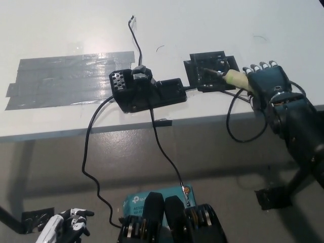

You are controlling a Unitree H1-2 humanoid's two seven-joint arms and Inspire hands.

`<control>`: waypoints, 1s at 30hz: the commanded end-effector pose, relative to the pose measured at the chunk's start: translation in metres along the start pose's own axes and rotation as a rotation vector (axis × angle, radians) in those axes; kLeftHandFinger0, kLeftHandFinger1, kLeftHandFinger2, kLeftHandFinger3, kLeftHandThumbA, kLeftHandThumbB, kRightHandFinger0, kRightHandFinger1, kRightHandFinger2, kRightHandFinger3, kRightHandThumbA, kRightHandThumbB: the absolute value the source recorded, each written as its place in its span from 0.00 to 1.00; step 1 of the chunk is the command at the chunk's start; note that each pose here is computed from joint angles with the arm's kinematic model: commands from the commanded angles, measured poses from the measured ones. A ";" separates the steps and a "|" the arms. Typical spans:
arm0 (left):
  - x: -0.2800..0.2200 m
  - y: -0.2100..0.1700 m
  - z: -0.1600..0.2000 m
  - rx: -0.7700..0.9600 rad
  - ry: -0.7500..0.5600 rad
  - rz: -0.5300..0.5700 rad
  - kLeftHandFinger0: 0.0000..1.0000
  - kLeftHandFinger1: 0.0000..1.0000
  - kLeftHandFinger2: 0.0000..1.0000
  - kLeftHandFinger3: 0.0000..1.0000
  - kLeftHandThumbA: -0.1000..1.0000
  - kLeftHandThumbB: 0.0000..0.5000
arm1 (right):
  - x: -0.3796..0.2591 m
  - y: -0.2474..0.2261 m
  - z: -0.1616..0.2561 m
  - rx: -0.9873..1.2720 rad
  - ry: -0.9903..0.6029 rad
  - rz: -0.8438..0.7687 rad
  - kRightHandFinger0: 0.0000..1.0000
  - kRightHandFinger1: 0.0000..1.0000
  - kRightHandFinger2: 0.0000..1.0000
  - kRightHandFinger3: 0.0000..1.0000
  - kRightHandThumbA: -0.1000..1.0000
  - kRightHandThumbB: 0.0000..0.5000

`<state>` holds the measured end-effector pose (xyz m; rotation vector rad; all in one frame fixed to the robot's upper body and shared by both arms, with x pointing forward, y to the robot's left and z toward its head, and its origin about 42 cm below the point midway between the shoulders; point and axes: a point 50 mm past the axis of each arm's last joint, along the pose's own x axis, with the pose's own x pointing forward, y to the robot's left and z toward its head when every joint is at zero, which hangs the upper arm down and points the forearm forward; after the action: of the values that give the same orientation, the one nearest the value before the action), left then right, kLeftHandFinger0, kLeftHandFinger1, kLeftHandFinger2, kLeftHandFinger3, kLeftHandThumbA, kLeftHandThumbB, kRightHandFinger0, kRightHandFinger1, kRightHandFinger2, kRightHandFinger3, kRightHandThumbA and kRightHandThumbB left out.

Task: The robot uses its right hand to grab the soldering gun kept on the middle of the table and pulls it out of its base and keep it on the right side of the base

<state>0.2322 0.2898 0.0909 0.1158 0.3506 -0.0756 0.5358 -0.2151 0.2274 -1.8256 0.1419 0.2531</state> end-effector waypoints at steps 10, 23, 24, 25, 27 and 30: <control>-0.008 0.012 0.008 0.062 -0.023 -0.012 0.00 0.13 0.27 0.49 0.41 0.55 | -0.009 -0.104 -0.037 0.222 0.036 0.134 1.00 1.00 1.00 1.00 1.00 1.00; -0.010 0.013 0.006 0.058 -0.021 -0.038 0.01 0.08 0.18 0.47 0.39 0.54 | -0.078 -0.157 -0.079 0.335 -0.133 -0.067 1.00 1.00 1.00 1.00 1.00 1.00; -0.010 0.013 0.006 0.060 -0.020 -0.038 0.02 0.09 0.18 0.47 0.40 0.54 | -0.081 -0.157 -0.081 0.343 -0.140 -0.078 1.00 1.00 1.00 1.00 1.00 1.00; -0.013 0.014 0.003 0.068 -0.012 -0.037 0.04 0.11 0.21 0.47 0.41 0.53 | -0.090 -0.156 -0.084 0.396 -0.172 -0.102 1.00 1.00 1.00 1.00 1.00 1.00; -0.013 0.014 0.003 0.063 -0.011 -0.033 0.05 0.14 0.23 0.47 0.41 0.56 | -0.122 -0.152 -0.104 0.515 -0.237 -0.150 1.00 1.00 1.00 1.00 1.00 1.00; -0.018 0.021 0.002 0.058 -0.012 -0.012 0.05 0.13 0.23 0.47 0.42 0.57 | -0.158 -0.130 -0.113 0.620 -0.345 -0.144 1.00 1.00 1.00 1.00 0.95 1.00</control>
<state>0.2245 0.3002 0.0898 0.1423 0.3725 -0.0887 0.4734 -0.2643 0.3940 -1.3779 -0.0490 0.2807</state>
